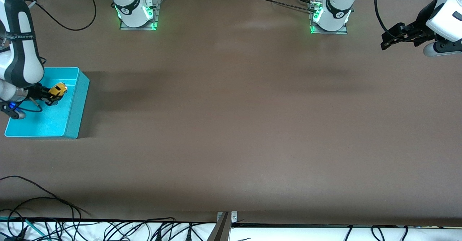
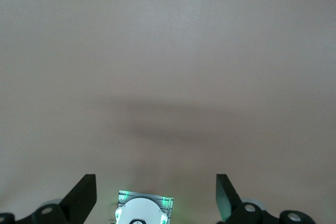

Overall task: Wind up and store yellow beetle car
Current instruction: 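Lift the yellow car with the right gripper over the turquoise bin, then lower the car into the bin and open the right gripper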

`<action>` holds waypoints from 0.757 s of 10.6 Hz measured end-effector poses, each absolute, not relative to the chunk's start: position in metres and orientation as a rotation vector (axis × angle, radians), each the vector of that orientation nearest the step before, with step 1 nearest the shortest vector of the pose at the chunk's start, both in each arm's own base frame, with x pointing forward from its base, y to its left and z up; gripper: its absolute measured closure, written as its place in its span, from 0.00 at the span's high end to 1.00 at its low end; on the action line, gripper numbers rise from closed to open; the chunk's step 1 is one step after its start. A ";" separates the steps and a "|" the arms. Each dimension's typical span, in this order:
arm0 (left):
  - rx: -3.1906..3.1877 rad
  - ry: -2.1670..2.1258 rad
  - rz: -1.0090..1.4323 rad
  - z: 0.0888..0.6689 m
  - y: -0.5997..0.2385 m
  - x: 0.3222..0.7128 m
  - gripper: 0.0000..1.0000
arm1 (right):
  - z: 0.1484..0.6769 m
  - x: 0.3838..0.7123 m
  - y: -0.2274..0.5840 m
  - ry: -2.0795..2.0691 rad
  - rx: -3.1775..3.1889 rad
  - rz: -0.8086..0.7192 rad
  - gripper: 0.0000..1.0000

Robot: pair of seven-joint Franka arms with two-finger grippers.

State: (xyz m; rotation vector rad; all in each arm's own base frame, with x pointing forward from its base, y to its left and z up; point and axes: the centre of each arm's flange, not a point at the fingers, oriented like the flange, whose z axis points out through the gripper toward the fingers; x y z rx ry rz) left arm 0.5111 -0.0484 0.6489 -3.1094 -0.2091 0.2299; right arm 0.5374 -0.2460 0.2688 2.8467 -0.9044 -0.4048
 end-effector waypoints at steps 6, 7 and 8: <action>-3.105 -0.219 0.201 0.654 -0.044 0.514 1.00 | 0.234 0.486 -0.328 -0.601 2.981 -0.364 0.45; -3.108 -0.219 0.186 0.658 -0.045 0.514 1.00 | 0.224 0.489 -0.324 -0.606 3.006 -0.353 0.45; -3.104 -0.219 0.181 0.659 -0.044 0.515 1.00 | 0.217 0.496 -0.313 -0.595 3.027 -0.339 0.45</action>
